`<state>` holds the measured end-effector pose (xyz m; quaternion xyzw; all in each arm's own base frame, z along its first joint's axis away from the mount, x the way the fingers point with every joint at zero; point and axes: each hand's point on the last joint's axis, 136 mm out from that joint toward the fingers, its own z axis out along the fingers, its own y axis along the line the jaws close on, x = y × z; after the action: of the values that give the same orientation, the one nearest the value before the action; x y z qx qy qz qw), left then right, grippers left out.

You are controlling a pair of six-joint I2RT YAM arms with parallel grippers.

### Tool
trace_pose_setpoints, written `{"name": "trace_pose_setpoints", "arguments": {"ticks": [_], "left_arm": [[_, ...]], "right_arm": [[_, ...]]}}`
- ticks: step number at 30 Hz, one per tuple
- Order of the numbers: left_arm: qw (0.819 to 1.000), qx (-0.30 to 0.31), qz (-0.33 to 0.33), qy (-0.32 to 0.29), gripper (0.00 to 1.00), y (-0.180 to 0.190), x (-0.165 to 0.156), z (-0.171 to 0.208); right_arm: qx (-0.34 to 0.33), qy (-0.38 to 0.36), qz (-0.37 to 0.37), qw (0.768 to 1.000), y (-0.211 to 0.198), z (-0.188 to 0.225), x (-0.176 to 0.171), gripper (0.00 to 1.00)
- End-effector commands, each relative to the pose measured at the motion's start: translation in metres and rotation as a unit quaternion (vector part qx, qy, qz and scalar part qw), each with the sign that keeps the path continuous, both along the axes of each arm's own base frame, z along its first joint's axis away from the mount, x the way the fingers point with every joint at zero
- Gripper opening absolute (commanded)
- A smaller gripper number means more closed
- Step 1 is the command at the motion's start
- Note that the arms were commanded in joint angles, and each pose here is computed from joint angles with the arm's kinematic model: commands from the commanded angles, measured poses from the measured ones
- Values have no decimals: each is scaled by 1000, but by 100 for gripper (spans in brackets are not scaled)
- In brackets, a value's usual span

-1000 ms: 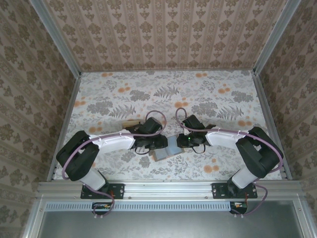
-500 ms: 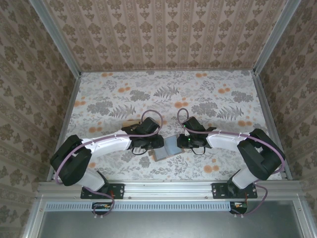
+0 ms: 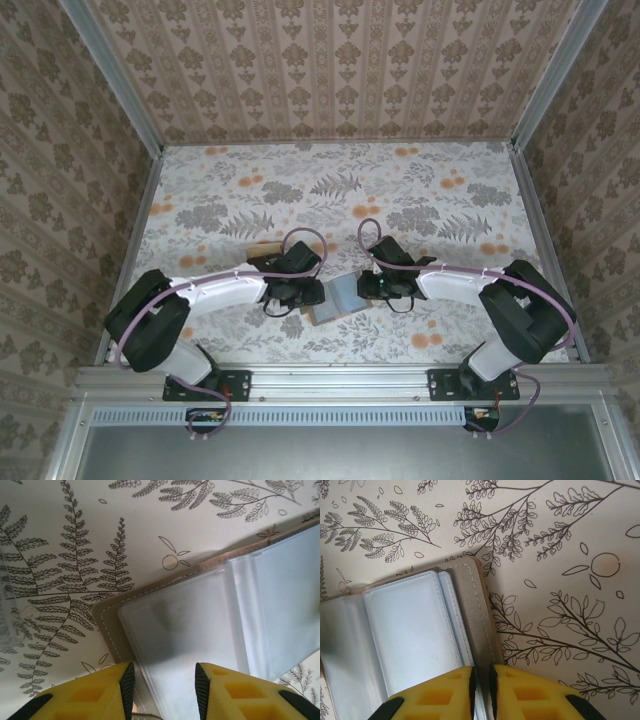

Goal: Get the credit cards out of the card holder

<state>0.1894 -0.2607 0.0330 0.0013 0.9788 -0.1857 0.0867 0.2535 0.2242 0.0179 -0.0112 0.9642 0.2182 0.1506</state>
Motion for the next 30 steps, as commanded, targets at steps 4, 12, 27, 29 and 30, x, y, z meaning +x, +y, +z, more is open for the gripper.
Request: {"name": "trace_pose_setpoints", "arguments": {"ticks": [4,12,27,29,30], "left_arm": [[1000,2,3,8,39,1,-3,-10],[1000,-21,-8,0,38,-8,0,-8],[998,-51,-41,-22,41,-27,2,5],[997,-55,-44,-25,42,-29,2,7],[997,-56,-45,-26,42,-30,2,8]], "right_arm": [[-34,49,7,998,-11,-21,-28,21],[-36,52,8,998,-11,-23,-29,21],[-38,55,12,998,-9,-26,-31,21],[-38,56,12,998,-9,-26,-31,21],[-39,55,12,998,-9,-26,-31,21]]}}
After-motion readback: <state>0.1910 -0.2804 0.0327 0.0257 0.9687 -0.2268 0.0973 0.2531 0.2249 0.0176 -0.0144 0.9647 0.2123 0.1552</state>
